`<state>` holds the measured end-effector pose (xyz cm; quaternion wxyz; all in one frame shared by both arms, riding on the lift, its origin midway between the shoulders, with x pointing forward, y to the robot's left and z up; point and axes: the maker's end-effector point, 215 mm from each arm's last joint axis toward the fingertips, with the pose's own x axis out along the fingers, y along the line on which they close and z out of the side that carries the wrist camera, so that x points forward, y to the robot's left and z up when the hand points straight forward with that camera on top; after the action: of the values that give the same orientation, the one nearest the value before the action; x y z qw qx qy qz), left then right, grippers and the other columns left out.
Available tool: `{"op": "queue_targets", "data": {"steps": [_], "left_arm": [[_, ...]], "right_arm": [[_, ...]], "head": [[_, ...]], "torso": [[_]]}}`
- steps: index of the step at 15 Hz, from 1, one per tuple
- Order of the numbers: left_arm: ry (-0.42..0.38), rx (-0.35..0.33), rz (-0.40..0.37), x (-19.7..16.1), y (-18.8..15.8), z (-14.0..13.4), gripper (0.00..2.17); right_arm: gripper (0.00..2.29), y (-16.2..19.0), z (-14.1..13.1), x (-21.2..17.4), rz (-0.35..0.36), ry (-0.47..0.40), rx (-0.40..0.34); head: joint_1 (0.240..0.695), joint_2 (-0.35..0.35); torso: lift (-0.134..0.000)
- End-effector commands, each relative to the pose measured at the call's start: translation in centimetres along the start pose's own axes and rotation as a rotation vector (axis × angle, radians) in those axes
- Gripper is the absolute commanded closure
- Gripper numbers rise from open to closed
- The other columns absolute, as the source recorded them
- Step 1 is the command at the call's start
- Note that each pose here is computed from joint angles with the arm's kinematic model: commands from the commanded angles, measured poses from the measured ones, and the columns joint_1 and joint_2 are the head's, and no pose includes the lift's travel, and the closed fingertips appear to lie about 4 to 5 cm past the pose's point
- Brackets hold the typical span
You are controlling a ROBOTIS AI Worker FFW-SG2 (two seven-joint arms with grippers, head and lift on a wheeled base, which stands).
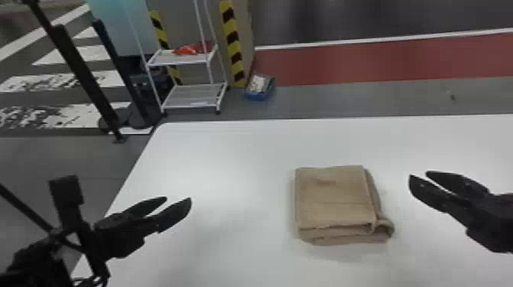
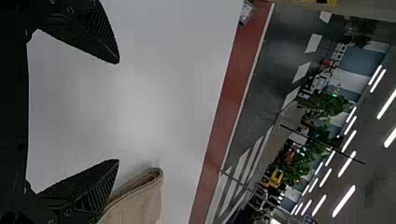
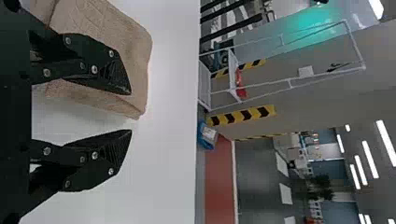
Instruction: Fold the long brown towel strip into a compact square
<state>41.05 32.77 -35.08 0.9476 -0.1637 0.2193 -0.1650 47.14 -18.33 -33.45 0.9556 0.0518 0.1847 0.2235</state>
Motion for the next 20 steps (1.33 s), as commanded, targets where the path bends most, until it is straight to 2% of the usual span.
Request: {"op": "queue_targets", "data": {"steps": [1,2,3,5,6,9,11,15,18,20], "left_arm": [[-0.214,0.108,-0.011,-0.1,-4.1,3.5,0.14],[-0.33,0.207,0.002,-0.5,-6.1,5.5,0.13],[-0.41,0.309,0.051,-1.0,-7.8,6.2,0.13],[-0.505,0.417,0.099,-1.7,-11.2,6.0,0.13],[-0.505,0.434,0.135,-1.8,-11.8,4.7,0.13],[-0.577,0.453,0.188,-4.2,-13.9,3.0,0.13],[-0.569,0.455,0.187,-5.1,-14.5,1.8,0.13],[-0.515,0.492,0.181,-5.0,-15.0,0.3,0.13],[-0.383,0.476,0.198,-2.8,-13.9,-2.6,0.13],[-0.374,0.483,0.197,-2.5,-13.9,-2.7,0.13]], "right_arm": [[0.0,1.1,2.3,-1.5,-0.024,-0.156,-0.072],[0.0,2.2,3.9,-2.7,-0.039,-0.26,-0.124],[0.0,3.1,5.2,-4.3,-0.073,-0.363,-0.176],[0.0,3.2,5.4,-7.3,-0.144,-0.449,-0.204],[0.0,2.6,4.7,-8.5,-0.189,-0.458,-0.199],[0.01,-0.1,1.9,-11.8,-0.274,-0.439,-0.18],[0.01,-2.2,1.0,-13.0,-0.31,-0.437,-0.152],[0.01,-2.3,1.0,-13.4,-0.306,-0.445,-0.133],[0.02,-1.2,0.4,-13.2,-0.291,-0.436,-0.118],[0.02,-1.5,-0.4,-13.0,-0.3,-0.417,-0.118]], "head": [[0.695,0.193],[0.695,0.165],[0.695,0.158],[0.695,0.146],[0.695,0.136],[0.695,0.079],[0.695,0.016],[0.695,-0.07],[0.695,-0.08],[0.695,-0.077]], "torso": [[-0.128],[-0.128],[-0.128],[-0.128],[-0.128],[-0.128],[-0.128],[-0.128],[-0.128],[-0.128]]}}
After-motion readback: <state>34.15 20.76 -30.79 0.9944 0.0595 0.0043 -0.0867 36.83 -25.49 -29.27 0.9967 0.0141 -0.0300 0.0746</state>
